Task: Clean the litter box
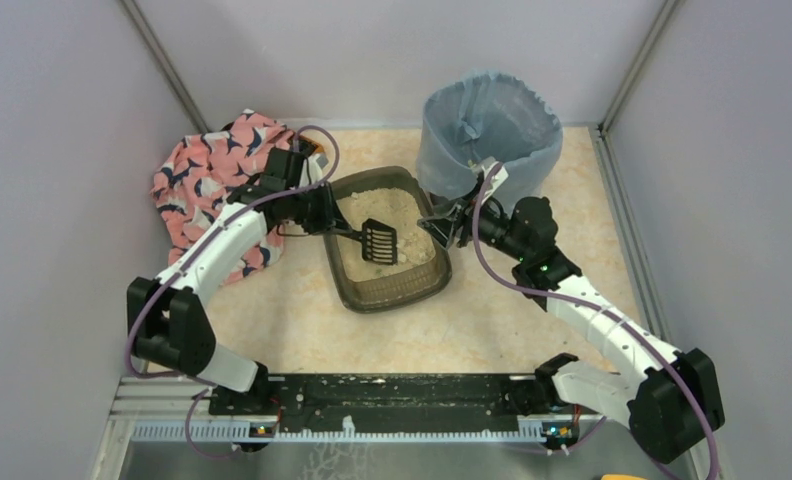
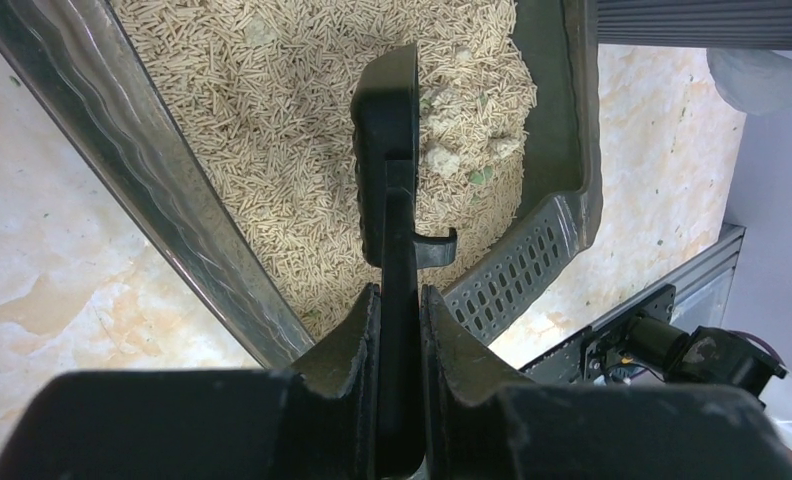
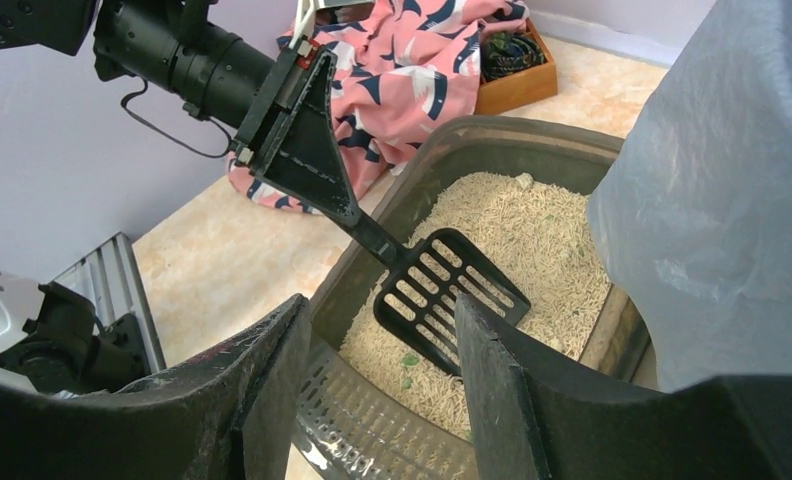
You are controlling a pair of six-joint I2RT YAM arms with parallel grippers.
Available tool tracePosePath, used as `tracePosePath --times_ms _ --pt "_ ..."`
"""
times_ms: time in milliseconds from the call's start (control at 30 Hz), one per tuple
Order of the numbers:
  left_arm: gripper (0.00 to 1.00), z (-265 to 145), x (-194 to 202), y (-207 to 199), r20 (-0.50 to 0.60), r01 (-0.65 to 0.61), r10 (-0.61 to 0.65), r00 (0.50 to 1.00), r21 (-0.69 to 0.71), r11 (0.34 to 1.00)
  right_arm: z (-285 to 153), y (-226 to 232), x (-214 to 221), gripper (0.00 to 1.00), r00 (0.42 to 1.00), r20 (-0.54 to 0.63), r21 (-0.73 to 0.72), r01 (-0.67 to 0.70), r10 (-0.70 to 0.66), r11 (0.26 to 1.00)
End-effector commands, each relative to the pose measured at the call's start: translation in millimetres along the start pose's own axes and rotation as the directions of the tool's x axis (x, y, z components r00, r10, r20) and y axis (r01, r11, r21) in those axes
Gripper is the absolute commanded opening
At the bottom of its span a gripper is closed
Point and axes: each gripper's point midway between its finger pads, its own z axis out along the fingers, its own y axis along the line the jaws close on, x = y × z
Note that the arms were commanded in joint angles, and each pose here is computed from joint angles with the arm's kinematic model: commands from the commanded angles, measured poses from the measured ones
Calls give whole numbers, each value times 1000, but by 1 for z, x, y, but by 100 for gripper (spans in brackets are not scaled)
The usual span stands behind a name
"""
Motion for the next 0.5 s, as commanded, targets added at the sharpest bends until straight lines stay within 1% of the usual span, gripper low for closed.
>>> tracePosePath --times_ms 0,200,467 --pt "0 9 -2 4 -14 8 -8 1000 -25 1000 -4 5 -26 56 995 86 -14 55 -53 998" --pt "0 28 3 11 -63 39 -41 997 -33 999 -7 5 -25 56 994 95 -13 51 -50 999" --pt "0 41 -4 -15 -71 104 -96 993 121 987 -5 5 -18 56 996 84 -25 36 -34 999"
